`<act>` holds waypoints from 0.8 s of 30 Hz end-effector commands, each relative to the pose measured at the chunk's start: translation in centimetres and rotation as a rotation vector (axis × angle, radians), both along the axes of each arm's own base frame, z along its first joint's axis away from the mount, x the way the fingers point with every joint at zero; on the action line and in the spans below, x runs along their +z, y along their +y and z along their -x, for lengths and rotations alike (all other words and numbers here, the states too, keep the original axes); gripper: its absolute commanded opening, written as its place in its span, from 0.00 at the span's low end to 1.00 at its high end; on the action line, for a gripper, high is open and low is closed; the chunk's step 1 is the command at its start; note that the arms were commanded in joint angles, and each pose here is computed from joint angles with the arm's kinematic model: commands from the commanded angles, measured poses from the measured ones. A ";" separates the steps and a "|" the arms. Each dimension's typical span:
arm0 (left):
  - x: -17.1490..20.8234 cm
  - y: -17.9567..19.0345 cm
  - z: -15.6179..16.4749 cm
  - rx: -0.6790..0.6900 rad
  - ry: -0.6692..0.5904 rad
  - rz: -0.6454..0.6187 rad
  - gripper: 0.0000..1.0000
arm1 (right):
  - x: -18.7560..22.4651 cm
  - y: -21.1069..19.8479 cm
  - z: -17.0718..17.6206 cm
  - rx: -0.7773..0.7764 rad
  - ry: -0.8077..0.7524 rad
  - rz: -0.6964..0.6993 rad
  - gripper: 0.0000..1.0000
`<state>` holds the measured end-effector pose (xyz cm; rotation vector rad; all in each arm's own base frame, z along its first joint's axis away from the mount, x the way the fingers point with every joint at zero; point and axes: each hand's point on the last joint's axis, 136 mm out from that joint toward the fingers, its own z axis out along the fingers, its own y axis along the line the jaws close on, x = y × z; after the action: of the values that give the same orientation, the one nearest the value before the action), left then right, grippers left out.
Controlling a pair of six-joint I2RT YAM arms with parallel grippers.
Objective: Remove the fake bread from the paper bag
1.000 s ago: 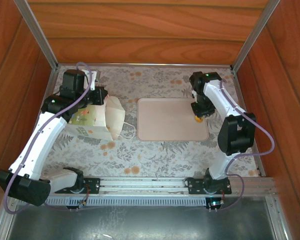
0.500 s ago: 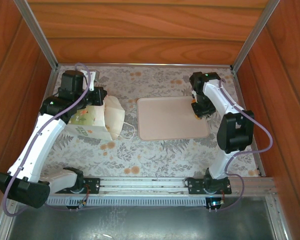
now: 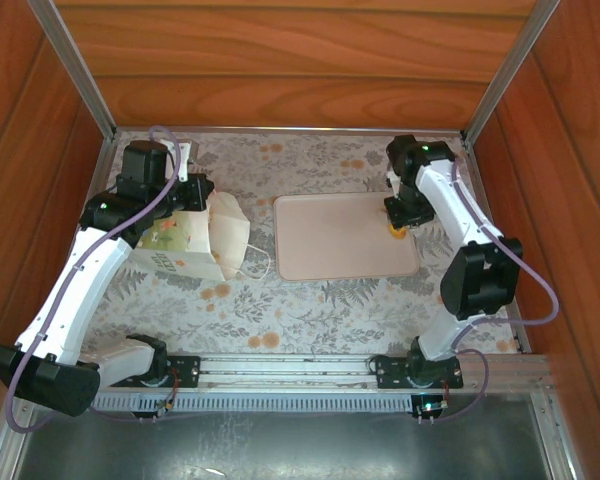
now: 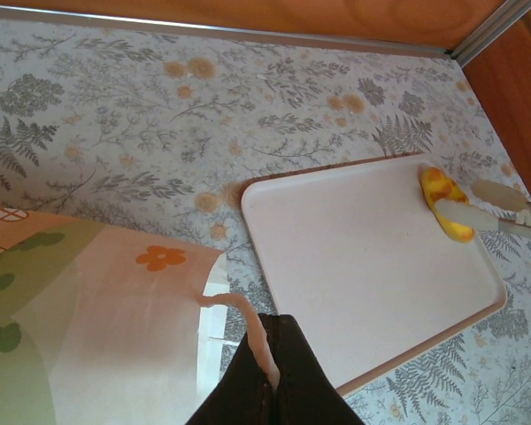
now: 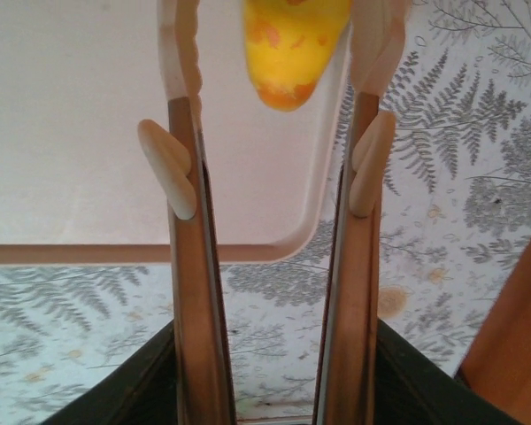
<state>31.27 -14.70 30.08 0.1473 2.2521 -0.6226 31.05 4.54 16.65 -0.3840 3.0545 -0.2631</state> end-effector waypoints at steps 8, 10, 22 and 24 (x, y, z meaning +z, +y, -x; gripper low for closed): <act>0.9 0.3 -0.4 0.026 -0.043 0.012 0.00 | 0.2 10.3 -0.8 0.066 -0.039 -0.325 0.44; 0.9 0.3 -0.4 0.029 -0.042 0.014 0.00 | -0.7 12.3 -1.5 0.091 -0.026 -0.312 0.44; 1.3 0.8 0.0 0.045 -0.060 0.011 0.00 | -3.5 19.6 -5.4 0.093 -0.038 -0.260 0.44; 1.4 0.9 0.0 0.050 -0.065 0.008 0.00 | -3.9 20.1 -5.7 0.091 -0.032 -0.270 0.44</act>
<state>31.20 -14.22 30.02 0.1131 2.2468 -0.6051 36.01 24.25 12.09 -0.5490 2.9912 0.1468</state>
